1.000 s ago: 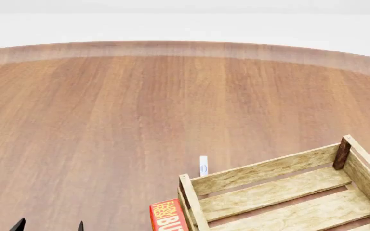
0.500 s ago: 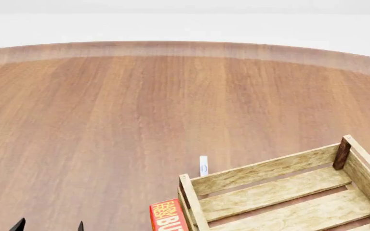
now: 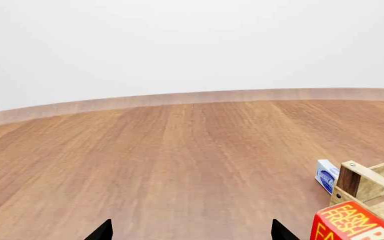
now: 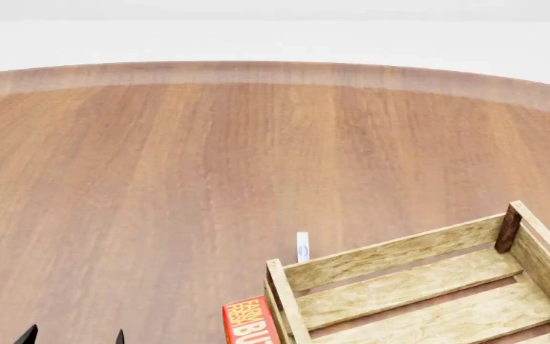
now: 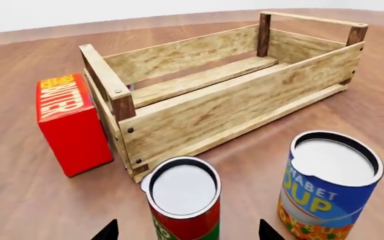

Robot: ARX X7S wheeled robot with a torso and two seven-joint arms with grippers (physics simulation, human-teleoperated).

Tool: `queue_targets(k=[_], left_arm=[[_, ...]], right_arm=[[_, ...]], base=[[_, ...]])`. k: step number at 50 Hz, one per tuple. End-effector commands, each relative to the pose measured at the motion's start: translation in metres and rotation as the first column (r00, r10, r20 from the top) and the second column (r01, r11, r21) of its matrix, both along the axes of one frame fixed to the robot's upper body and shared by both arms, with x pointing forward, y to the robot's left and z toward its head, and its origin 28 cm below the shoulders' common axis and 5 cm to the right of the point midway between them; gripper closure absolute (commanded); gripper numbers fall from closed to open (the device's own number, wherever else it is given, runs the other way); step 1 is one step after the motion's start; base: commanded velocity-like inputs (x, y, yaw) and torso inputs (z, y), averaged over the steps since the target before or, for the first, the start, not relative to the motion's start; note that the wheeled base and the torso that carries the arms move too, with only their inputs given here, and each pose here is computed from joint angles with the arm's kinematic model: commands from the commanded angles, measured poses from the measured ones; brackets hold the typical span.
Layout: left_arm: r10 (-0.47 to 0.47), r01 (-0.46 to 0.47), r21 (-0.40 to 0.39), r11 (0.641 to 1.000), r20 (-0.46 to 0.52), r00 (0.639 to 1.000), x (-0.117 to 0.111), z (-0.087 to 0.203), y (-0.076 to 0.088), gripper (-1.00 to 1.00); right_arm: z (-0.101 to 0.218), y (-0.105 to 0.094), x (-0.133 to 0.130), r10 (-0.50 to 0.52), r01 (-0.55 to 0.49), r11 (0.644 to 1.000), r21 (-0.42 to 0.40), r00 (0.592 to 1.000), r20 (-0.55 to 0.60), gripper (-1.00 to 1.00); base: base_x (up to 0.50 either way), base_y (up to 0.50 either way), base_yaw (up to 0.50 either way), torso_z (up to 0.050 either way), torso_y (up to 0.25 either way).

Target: Pick up the tomato sauce, and put it in the wooden tray.

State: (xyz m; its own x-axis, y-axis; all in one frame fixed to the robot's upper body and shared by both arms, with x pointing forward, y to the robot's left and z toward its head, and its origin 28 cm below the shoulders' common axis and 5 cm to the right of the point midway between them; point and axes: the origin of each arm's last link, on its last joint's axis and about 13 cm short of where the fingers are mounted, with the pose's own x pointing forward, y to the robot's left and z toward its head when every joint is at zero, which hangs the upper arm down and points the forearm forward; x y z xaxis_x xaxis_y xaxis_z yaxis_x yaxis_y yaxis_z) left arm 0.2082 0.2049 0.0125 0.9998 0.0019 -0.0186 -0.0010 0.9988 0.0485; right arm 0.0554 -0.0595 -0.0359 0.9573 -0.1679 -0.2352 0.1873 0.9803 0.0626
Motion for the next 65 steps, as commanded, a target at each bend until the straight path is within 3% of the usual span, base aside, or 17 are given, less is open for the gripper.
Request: queue_targets(k=[1, 14, 65], left_arm=[[0.002, -0.001, -0.019, 1.0, 0.008, 1.0, 0.001, 0.001, 0.0, -1.0], [0.001, -0.001, -0.019, 1.0, 0.008, 1.0, 0.001, 0.001, 0.0, -1.0], [0.002, -0.001, -0.019, 1.0, 0.008, 1.0, 0.001, 0.001, 0.0, -1.0]], right_arm=[[-0.01, 0.001, 0.005, 0.01, -0.012, 0.999, -0.053, 0.999, -0.041, -1.0], [-0.009, 0.003, 0.009, 0.055, -0.06, 0.994, -0.089, 0.997, -0.051, -1.0], [-0.015, -0.004, 0.041, -0.001, -0.006, 0.994, -0.106, 0.998, -0.062, -1.0]], base=[[0.0, 0.0, 0.0, 0.0, 0.0], [0.0, 0.0, 0.0, 0.0, 0.0], [0.0, 0.0, 0.0, 0.0, 0.0]])
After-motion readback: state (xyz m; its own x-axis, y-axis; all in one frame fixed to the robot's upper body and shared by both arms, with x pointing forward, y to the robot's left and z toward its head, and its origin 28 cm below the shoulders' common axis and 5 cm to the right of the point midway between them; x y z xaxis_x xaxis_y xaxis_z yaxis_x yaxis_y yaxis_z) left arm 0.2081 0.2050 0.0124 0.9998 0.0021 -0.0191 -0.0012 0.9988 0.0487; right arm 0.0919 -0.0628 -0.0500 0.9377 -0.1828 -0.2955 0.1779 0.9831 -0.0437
